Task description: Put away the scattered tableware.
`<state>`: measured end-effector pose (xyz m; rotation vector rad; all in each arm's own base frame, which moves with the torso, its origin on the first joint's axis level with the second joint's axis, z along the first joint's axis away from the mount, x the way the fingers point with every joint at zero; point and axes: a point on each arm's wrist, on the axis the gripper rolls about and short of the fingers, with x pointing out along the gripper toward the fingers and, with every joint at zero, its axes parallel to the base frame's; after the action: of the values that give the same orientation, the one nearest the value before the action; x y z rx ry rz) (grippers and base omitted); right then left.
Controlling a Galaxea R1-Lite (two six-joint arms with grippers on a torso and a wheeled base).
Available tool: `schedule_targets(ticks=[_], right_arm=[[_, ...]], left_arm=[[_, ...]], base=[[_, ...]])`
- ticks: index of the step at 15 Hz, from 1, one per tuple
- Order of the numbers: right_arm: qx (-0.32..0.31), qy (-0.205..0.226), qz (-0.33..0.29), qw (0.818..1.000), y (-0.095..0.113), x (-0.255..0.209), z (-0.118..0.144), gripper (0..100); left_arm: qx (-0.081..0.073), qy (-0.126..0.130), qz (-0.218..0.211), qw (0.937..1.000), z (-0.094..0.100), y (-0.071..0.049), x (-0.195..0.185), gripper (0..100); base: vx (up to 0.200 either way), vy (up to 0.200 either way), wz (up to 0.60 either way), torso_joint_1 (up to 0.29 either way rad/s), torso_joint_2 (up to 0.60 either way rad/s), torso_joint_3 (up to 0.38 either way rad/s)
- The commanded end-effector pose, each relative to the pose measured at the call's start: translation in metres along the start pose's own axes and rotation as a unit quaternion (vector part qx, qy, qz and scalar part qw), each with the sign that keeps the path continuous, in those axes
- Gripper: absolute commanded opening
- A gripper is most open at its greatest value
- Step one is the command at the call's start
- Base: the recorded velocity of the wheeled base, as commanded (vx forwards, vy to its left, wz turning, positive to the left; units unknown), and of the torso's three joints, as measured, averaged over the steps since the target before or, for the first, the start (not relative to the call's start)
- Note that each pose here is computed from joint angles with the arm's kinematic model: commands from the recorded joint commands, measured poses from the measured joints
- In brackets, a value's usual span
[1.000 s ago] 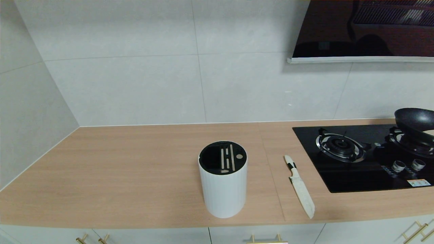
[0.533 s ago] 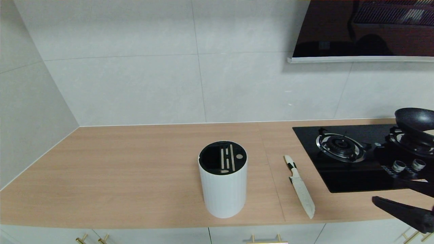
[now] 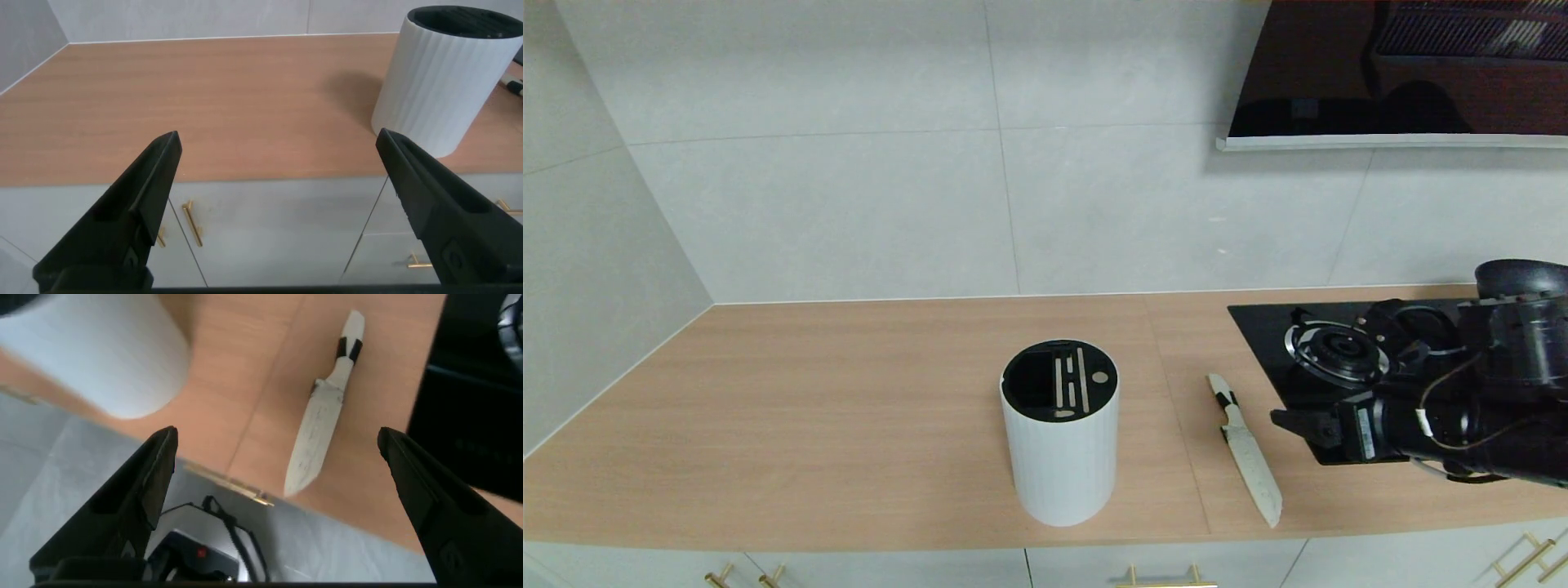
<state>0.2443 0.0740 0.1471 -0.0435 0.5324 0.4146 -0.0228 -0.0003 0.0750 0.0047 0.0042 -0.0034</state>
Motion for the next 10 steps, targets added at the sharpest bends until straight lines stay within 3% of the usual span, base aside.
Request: schedule_targets(ticks=[1,10], right_arm=[[0.006,0.049,-0.014,0.999,-0.009,0.062,-0.013,100],[0.004,0.046,-0.088,0.995,-0.024,0.143,-0.052,100]], left_arm=[[0.0,0.0,0.0,1.0,0.0,0.0,0.0,100],[0.0,0.0,0.0,1.0,0.0,0.0,0.0,100]], base=[[0.0,0.0,0.0,0.0,0.0,0.0],[0.0,0.0,0.0,0.0,0.0,0.0]])
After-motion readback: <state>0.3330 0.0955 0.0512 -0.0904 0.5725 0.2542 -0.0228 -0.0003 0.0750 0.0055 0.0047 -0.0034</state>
